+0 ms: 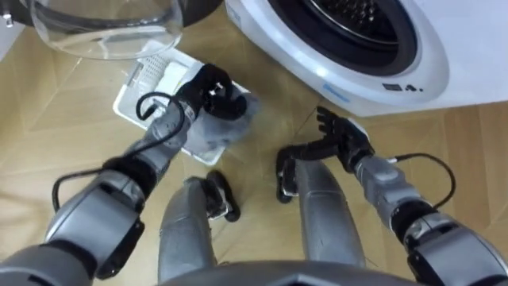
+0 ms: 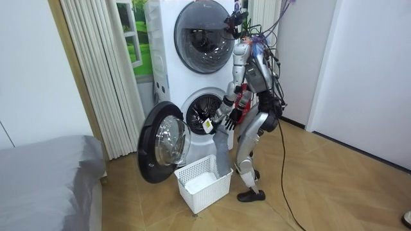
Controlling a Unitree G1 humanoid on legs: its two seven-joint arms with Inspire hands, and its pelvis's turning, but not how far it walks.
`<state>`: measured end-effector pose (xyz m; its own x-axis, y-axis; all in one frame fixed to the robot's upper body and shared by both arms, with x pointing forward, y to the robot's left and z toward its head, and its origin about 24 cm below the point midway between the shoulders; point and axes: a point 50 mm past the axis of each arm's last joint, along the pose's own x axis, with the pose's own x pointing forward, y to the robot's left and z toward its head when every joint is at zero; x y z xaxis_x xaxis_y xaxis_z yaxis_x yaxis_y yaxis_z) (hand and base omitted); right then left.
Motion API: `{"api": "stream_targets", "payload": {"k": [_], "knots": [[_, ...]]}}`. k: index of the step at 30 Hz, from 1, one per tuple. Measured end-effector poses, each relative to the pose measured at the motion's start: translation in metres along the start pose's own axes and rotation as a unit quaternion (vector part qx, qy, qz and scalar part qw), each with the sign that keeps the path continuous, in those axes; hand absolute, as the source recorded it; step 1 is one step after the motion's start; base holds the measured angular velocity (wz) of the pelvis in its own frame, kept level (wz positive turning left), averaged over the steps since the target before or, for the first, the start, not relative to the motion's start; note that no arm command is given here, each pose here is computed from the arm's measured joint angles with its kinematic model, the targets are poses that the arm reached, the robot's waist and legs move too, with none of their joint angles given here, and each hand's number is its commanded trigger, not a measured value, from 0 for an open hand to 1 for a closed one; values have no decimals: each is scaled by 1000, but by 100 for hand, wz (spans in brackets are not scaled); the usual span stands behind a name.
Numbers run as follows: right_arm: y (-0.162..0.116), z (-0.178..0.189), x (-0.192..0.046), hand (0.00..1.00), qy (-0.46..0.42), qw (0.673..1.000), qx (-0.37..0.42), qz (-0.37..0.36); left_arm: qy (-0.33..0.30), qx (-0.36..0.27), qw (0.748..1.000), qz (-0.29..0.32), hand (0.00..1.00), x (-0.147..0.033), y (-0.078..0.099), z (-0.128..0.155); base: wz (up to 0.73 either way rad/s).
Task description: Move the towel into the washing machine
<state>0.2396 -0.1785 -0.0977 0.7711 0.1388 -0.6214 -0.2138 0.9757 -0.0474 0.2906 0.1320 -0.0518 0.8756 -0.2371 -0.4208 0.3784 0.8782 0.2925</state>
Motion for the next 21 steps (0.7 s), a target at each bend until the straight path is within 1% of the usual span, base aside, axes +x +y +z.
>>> {"api": "stream_targets", "payload": {"k": [1,3,4,6,7,9,13,15,19,21], "knots": [[0,0,0,0,0,1000,-1,1,-1,-11,1000,-6,100,0,-2,0,0],[0,-1,0,0,2,1000,-6,3,-6,-51,998,-30,100,1,-12,3,2],[1,-1,0,0,3,1000,-6,5,-6,-63,997,-35,100,1,-14,3,3],[3,0,1,0,1,1000,-12,8,-20,-118,991,-54,100,-1,-16,6,0],[4,0,1,0,1,1000,-15,9,-25,-132,989,-59,100,-1,-16,7,0],[5,1,1,0,1,1000,-15,12,-47,-187,978,-78,100,-3,-17,13,0],[6,1,1,0,0,1000,-10,19,-74,-256,958,-107,100,-3,-19,22,0],[6,1,1,0,0,1000,-8,24,-83,-277,950,-119,100,-3,-22,24,-8],[6,0,1,0,-1,1000,-5,24,-88,-292,942,-140,100,-5,-26,23,-10],[10,-1,1,0,0,1000,-2,29,-91,-312,934,-147,100,-7,-27,21,0]]}}
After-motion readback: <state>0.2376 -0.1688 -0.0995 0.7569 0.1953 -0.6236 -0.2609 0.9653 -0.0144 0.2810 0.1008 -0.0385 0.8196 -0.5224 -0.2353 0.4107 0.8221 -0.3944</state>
